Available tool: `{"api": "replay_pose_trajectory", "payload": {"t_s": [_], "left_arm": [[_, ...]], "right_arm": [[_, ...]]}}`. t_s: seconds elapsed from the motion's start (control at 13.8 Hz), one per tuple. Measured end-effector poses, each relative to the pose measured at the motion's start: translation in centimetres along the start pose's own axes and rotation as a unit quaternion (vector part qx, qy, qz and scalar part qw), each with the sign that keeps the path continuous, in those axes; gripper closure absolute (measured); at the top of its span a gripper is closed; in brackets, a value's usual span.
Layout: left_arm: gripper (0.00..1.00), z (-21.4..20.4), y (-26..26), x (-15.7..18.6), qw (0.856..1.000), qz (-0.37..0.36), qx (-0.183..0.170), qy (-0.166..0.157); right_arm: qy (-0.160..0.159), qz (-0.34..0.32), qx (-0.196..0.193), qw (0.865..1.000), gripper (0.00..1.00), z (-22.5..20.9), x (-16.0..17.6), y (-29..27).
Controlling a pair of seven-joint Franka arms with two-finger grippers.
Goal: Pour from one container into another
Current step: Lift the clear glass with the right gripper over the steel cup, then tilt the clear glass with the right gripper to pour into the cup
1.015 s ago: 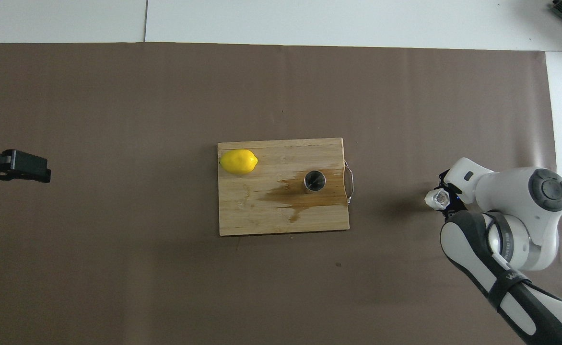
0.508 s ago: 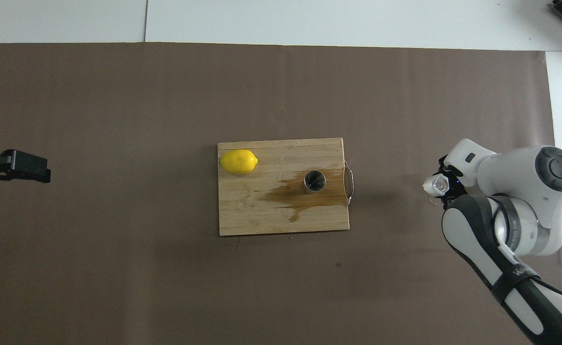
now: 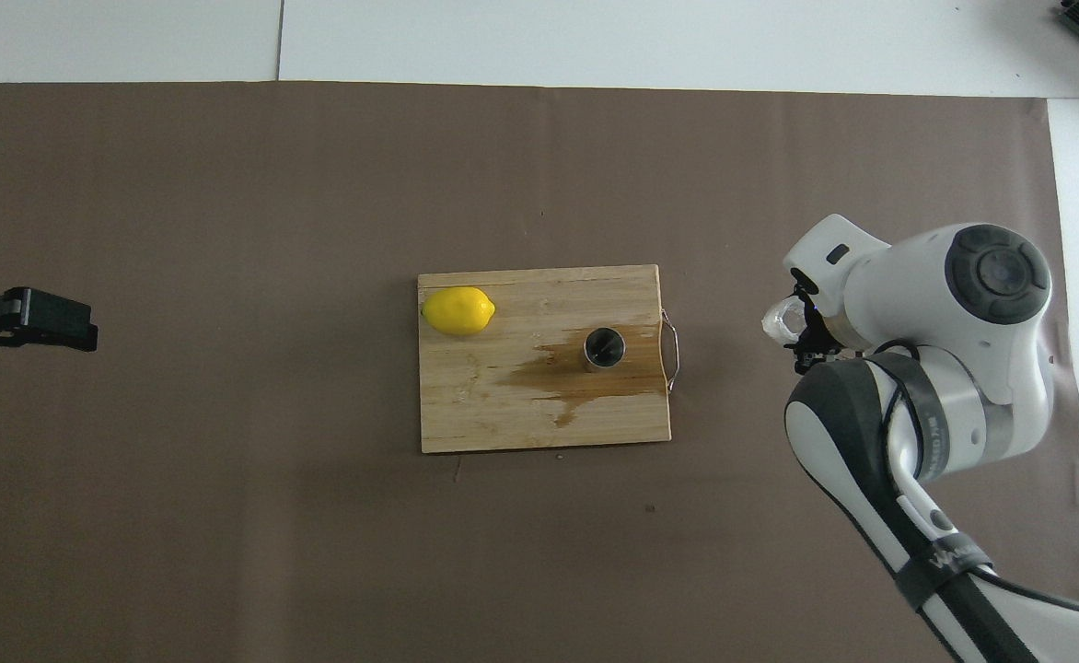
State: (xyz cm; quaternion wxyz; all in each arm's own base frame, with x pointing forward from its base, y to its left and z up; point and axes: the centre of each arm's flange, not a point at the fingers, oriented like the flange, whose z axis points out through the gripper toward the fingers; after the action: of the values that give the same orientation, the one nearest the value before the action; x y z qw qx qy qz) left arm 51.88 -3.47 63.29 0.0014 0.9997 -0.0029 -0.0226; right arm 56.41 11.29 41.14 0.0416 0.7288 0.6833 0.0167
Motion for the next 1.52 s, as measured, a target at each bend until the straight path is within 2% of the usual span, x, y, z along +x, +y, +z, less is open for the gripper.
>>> {"api": "replay_pose_trajectory", "payload": {"t_s": [0.15, 0.44, 0.65, 0.87, 1.52], "left_arm": [[0.0, 0.0, 0.0, 0.0, 1.0, 0.0, 0.0, 0.0], [0.0, 0.0, 0.0, 0.0, 1.0, 0.0, 0.0, 0.0], [0.0, 0.0, 0.0, 0.0, 1.0, 0.0, 0.0, 0.0], [0.0, 0.0, 0.0, 0.0, 1.0, 0.0, 0.0, 0.0], [0.0, 0.0, 0.0, 0.0, 1.0, 0.0, 0.0, 0.0]], "right_arm": [[-0.004, 0.002, 0.0, 1.0, 0.48, -1.7, 2.0, 0.6], [-0.04, -0.001, -0.015, 0.999, 0.48, -5.0, 6.7, 1.7], [-0.083, -0.017, -0.016, 0.996, 0.48, -6.5, 9.9, 1.5], [-0.124, -0.025, -0.011, 0.992, 0.48, -8.1, 11.3, 2.2], [-0.227, -0.082, -0.012, 0.97, 0.48, -7.0, 17.3, -1.3]]}}
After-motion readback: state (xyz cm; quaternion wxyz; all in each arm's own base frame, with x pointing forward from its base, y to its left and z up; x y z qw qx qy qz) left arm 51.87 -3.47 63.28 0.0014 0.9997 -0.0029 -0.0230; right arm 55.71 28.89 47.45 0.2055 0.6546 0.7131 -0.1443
